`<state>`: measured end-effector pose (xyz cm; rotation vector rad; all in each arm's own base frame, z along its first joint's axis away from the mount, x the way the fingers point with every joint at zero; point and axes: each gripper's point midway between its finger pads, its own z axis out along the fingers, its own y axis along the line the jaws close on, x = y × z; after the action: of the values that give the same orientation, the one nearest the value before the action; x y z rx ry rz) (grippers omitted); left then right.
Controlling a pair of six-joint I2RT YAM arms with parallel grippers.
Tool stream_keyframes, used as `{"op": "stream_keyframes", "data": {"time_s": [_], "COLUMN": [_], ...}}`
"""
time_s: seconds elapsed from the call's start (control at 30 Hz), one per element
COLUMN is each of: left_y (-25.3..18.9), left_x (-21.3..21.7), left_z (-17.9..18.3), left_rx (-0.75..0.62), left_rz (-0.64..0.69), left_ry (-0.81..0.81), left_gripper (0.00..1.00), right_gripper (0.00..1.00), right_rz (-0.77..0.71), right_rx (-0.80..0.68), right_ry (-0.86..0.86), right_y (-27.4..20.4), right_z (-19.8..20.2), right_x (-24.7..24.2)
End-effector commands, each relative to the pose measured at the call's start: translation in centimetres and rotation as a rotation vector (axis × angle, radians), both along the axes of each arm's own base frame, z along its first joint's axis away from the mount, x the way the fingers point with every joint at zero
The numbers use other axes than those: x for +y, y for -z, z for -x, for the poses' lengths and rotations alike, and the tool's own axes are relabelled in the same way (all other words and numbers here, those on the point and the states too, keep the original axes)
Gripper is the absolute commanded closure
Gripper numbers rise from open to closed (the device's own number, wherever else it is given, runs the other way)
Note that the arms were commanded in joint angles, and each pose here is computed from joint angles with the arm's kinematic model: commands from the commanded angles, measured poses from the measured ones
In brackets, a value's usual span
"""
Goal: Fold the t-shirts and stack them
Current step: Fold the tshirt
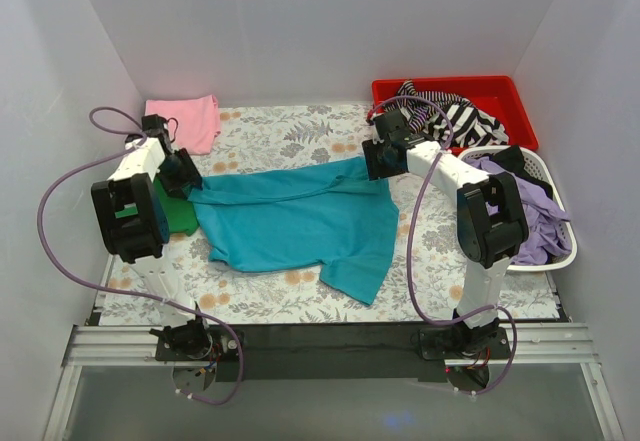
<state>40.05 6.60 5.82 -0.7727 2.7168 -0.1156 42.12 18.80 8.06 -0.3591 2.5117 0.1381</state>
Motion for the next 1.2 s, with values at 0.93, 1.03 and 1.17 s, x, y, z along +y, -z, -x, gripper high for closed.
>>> {"op": "stream_keyframes", "data": {"time_s": [0.93, 1.03, 1.17], "left_y": [-3.5, -2.7, -2.0], "left_x": [-11.1, -10.9, -10.6], "left_z": [-2.3, -2.1, -2.0], "left_rx": [-0.196, -0.178, -0.159], "left_rz": [0.345, 0.325, 0.306], "left_ry": [0.223, 0.218, 0.214], "left_gripper": [0.15, 0.15, 0.15], "right_gripper": [0.33, 0.34, 0.35], "right_rz": [-0.288, -0.262, -0.208], "right_rx": [0.098, 0.114, 0.138], "right_ry": [-0.246, -0.255, -0.271], "right_y": [0.4, 1.2, 1.5], "right_z": [-2.9, -2.1, 0.2], "right_x": [10.5, 10.5, 9.9]}}
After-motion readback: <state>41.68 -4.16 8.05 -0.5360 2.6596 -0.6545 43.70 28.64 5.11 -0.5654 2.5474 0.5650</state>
